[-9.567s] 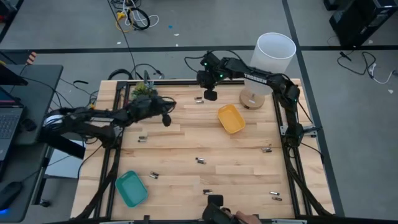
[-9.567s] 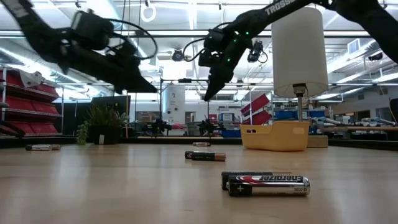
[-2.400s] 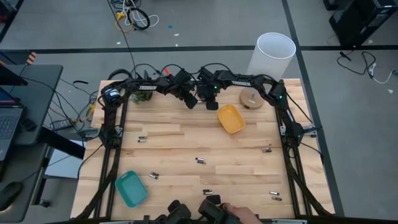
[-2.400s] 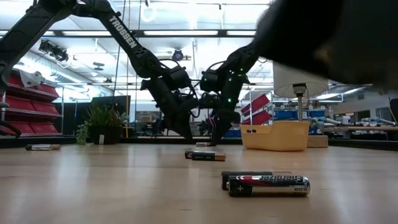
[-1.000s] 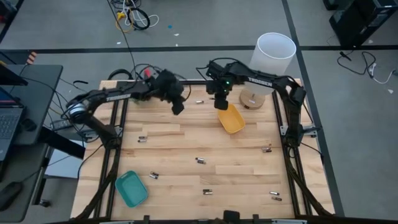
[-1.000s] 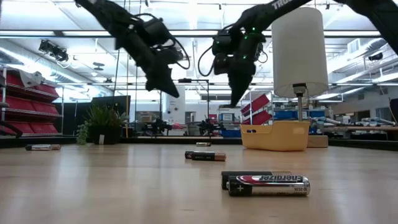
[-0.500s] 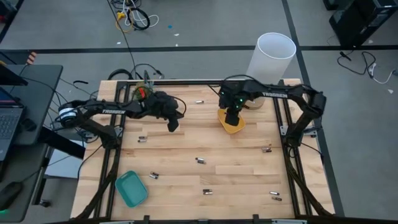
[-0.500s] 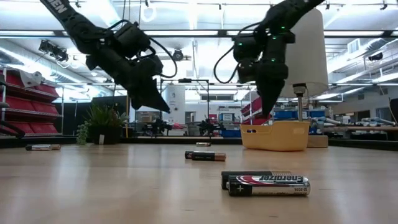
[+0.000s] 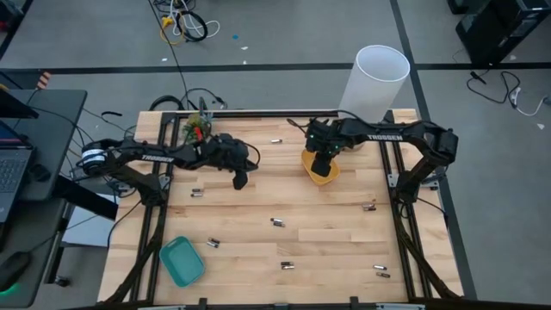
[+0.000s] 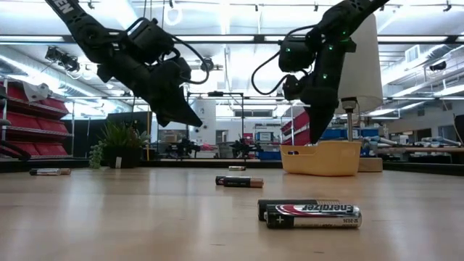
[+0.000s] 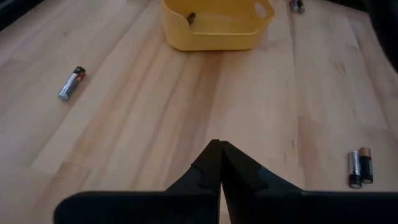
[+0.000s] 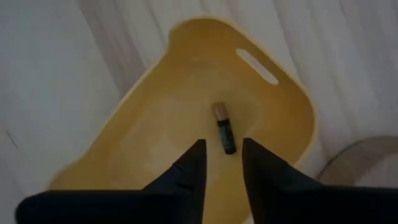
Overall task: Sort batteries
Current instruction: Put the black battery into the yellow bin
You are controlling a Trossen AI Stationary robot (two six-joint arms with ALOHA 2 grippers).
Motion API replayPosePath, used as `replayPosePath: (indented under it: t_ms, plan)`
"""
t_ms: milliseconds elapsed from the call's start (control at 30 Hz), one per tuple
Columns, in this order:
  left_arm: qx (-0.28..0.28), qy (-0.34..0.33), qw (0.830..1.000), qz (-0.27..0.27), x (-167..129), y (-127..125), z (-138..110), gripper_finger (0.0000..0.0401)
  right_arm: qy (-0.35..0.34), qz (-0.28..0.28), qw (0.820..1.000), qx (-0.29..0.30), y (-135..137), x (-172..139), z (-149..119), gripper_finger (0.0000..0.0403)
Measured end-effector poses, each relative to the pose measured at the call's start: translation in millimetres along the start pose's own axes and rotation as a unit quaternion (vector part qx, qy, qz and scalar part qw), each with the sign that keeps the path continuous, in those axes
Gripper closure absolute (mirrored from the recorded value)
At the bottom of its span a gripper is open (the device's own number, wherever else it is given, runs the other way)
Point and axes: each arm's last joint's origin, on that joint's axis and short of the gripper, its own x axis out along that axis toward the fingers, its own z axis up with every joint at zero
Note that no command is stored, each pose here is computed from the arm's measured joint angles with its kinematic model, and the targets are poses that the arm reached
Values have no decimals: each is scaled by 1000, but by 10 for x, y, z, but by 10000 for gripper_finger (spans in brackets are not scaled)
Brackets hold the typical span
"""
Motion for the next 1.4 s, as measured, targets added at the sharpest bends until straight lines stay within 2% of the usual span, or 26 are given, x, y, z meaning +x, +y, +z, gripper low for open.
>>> replayPosePath:
  t_ms: [200,400,600,833,967,1167,1400]
  plan:
    - [1,2,1000,-7,13,-68,-7,385,39,4,999,-17,76,-118,-126,284]
    - [16,-8,1000,10,19,-90,7,385,47,26,998,-22,233,-463,-328,286]
    - [19,-14,1000,9,21,-100,17,385,38,43,998,5,428,-738,-662,289]
    - [41,-13,999,14,30,-152,10,385,88,70,993,21,647,-560,-1279,293]
    - [45,-21,998,26,32,-161,21,385,119,76,990,-19,746,-418,-1538,312]
    - [57,-40,997,34,30,-159,59,385,155,89,983,-33,885,-322,-1720,344]
    - [55,-30,996,64,29,-139,37,385,124,94,987,-30,1023,-255,-1795,351]
